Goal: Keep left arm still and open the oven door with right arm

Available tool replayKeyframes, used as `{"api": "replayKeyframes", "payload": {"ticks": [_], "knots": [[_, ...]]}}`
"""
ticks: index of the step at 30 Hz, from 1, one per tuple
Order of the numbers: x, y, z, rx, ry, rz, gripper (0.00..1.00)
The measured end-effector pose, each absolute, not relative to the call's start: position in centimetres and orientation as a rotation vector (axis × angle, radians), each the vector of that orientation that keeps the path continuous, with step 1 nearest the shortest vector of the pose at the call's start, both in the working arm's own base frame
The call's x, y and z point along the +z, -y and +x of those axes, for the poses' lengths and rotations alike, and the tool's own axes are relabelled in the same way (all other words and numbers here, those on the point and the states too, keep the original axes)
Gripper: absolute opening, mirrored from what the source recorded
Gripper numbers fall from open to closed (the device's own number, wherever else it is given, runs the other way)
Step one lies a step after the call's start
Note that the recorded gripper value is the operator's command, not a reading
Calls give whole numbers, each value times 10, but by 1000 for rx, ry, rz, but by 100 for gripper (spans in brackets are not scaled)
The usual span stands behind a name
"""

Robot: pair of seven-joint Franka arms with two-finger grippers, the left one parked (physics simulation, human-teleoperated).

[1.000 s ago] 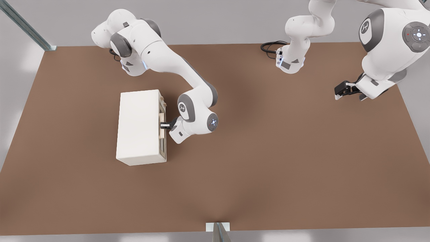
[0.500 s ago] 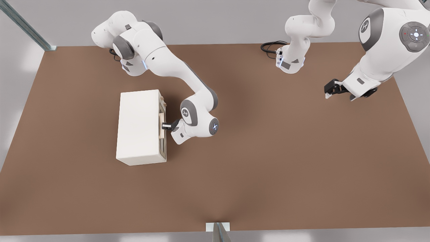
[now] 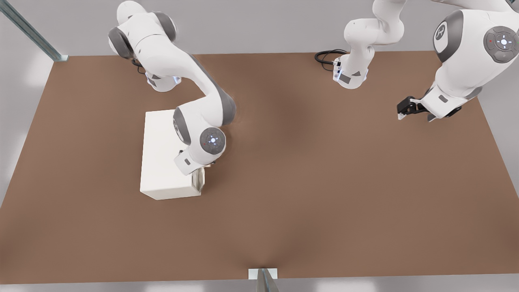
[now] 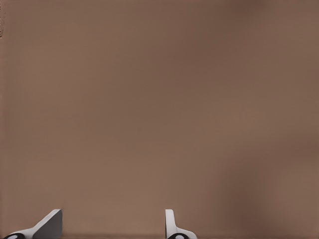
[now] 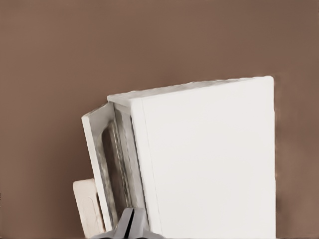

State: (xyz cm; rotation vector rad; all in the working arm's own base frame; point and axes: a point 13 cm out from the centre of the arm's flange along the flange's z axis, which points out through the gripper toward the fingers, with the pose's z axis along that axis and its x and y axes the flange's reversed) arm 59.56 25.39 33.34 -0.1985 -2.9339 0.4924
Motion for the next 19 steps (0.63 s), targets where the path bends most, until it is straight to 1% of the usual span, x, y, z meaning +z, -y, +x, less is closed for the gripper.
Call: {"api": "replayKeyframes", "payload": {"ticks": [2, 3, 5, 7, 9, 11, 19], "knots": [[387, -158, 611, 335, 2952, -362, 82], [410, -127, 612, 279, 2970, -406, 100], [430, -84, 600, 224, 2966, -424, 100], [464, -50, 600, 181, 3018, -425, 100], [486, -20, 598, 168, 3055, -411, 100], [491, -10, 599, 164, 3073, -349, 100], [491, -15, 603, 139, 3096, -65, 100]]}}
